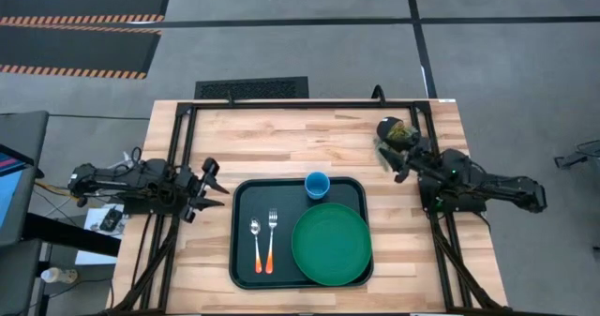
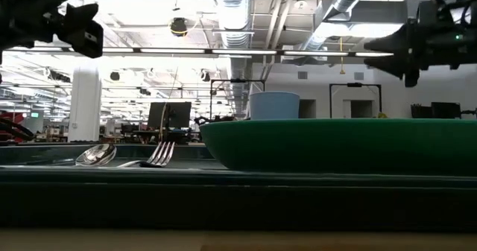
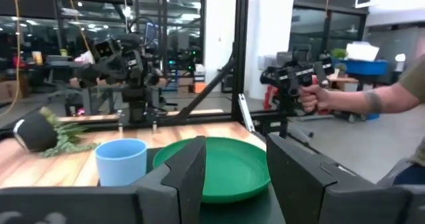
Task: Pick and place plate/cup/fork/spoon on tray
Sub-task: Return to Home Position
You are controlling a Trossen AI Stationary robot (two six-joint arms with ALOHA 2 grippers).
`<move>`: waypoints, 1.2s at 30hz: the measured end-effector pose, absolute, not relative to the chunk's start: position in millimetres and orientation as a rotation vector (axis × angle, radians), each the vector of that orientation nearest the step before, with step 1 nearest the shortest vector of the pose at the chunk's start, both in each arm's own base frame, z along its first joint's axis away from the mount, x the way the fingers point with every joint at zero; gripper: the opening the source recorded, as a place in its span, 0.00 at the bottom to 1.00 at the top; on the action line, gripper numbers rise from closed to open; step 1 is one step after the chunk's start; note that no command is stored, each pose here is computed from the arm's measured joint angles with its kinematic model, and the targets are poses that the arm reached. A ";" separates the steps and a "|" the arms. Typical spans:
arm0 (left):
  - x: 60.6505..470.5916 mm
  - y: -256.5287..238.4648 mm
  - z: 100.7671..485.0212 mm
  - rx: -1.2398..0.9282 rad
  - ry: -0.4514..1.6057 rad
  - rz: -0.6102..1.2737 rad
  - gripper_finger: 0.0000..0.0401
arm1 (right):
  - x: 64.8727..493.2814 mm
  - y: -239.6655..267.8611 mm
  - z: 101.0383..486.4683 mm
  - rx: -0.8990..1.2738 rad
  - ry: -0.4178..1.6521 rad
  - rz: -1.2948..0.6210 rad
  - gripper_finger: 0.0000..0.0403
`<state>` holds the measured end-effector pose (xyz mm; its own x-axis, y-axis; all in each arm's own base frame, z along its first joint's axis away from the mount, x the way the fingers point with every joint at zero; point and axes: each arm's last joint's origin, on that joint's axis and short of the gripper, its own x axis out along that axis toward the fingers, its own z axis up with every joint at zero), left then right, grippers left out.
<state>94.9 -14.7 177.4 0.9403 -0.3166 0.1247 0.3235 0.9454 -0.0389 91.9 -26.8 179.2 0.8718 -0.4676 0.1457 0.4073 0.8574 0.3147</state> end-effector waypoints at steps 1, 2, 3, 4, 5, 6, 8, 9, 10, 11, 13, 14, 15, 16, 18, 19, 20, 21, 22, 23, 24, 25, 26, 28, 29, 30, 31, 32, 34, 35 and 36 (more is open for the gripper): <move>95.0 -14.7 176.6 -0.053 -0.110 -0.326 0.37 | 92.3 -26.8 177.0 0.293 -0.202 -0.467 0.63; 95.2 -14.7 175.7 -0.047 -0.102 -0.324 0.37 | 92.7 -26.9 174.2 0.304 -0.175 -0.470 0.63; 95.3 -14.6 174.8 -0.041 -0.094 -0.320 0.37 | 93.2 -27.0 171.5 0.313 -0.148 -0.474 0.63; 95.4 -14.4 174.1 -0.041 -0.087 -0.314 0.37 | 93.5 -27.0 170.6 0.315 -0.138 -0.475 0.63; 95.5 -14.4 173.7 -0.042 -0.082 -0.312 0.37 | 93.5 -26.9 170.8 0.302 -0.136 -0.470 0.63; 95.6 -14.4 173.0 -0.042 -0.075 -0.311 0.37 | 93.3 -26.5 171.0 0.279 -0.133 -0.466 0.63; 95.8 -14.4 171.8 -0.041 -0.063 -0.311 0.37 | 93.3 -25.6 171.1 0.234 -0.122 -0.459 0.63; 95.8 -14.4 171.8 -0.036 -0.064 -0.311 0.37 | 93.4 -25.3 171.0 0.211 -0.115 -0.457 0.63; 95.7 -14.4 172.0 -0.031 -0.066 -0.310 0.37 | 93.5 -24.8 171.0 0.189 -0.110 -0.453 0.63; 95.7 -14.3 172.1 -0.025 -0.068 -0.309 0.37 | 93.7 -24.3 170.9 0.170 -0.103 -0.449 0.63; 95.8 -14.2 171.9 -0.017 -0.068 -0.305 0.37 | 93.9 -23.6 170.8 0.146 -0.096 -0.443 0.63; 95.8 -14.2 171.9 -0.014 -0.068 -0.304 0.37 | 93.9 -23.5 170.7 0.137 -0.093 -0.442 0.63; 95.8 -14.2 171.9 -0.014 -0.068 -0.303 0.37 | 94.0 -23.3 170.6 0.135 -0.091 -0.440 0.63; 95.9 -14.1 171.9 -0.014 -0.068 -0.298 0.37 | 94.0 -23.2 170.6 0.135 -0.091 -0.440 0.63; 96.1 -13.4 171.8 -0.015 -0.067 -0.271 0.37 | 94.0 -23.3 170.5 0.135 -0.089 -0.440 0.63; 96.3 -12.8 171.6 -0.016 -0.065 -0.251 0.37 | 94.0 -23.3 170.4 0.135 -0.089 -0.440 0.63; 96.4 -12.1 171.5 -0.017 -0.064 -0.227 0.37 | 94.0 -23.3 170.4 0.134 -0.088 -0.441 0.63; 96.6 -11.4 171.3 -0.020 -0.062 -0.201 0.37 | 94.0 -23.3 170.4 0.134 -0.088 -0.441 0.63; 96.8 -10.6 170.9 -0.034 -0.057 -0.173 0.37 | 94.0 -23.3 170.4 0.134 -0.088 -0.441 0.63; 96.9 -9.9 170.2 -0.055 -0.048 -0.149 0.37 | 94.0 -23.3 170.5 0.132 -0.088 -0.441 0.63; 97.0 -9.3 169.4 -0.082 -0.039 -0.128 0.37 | 94.0 -23.3 170.4 0.132 -0.088 -0.441 0.63; 97.1 -8.8 168.6 -0.106 -0.030 -0.110 0.37 | 94.0 -23.3 170.3 0.132 -0.087 -0.441 0.63; 97.2 -8.2 168.4 -0.123 -0.028 -0.092 0.37 | 94.0 -23.3 170.4 0.132 -0.087 -0.441 0.63; 97.3 -7.4 168.4 -0.136 -0.030 -0.065 0.37 | 94.0 -23.3 170.4 0.132 -0.087 -0.441 0.63; 97.3 -7.2 168.5 -0.138 -0.031 -0.056 0.37 | 94.0 -23.3 170.4 0.132 -0.087 -0.441 0.63; 97.3 -7.1 168.5 -0.139 -0.031 -0.052 0.37 | 94.0 -23.3 170.4 0.132 -0.087 -0.441 0.63; 97.3 -7.1 168.5 -0.139 -0.031 -0.051 0.37 | 94.0 -23.3 170.4 0.132 -0.087 -0.441 0.63; 97.3 -7.0 168.5 -0.139 -0.032 -0.051 0.37 | 94.0 -23.3 170.4 0.132 -0.087 -0.441 0.63; 97.3 -7.1 168.6 -0.139 -0.032 -0.051 0.37 | 94.0 -23.3 170.3 0.132 -0.087 -0.441 0.63; 97.3 -7.1 168.6 -0.139 -0.032 -0.052 0.37 | 94.0 -23.3 170.4 0.132 -0.087 -0.441 0.63; 97.3 -7.0 168.6 -0.140 -0.032 -0.051 0.37 | 94.0 -23.3 170.4 0.132 -0.087 -0.441 0.63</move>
<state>97.3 -7.0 168.6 0.9982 -0.0488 0.0357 0.0533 0.9890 -0.1382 94.0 -23.3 170.4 0.9007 -0.4310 0.0550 0.4197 0.8959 0.1458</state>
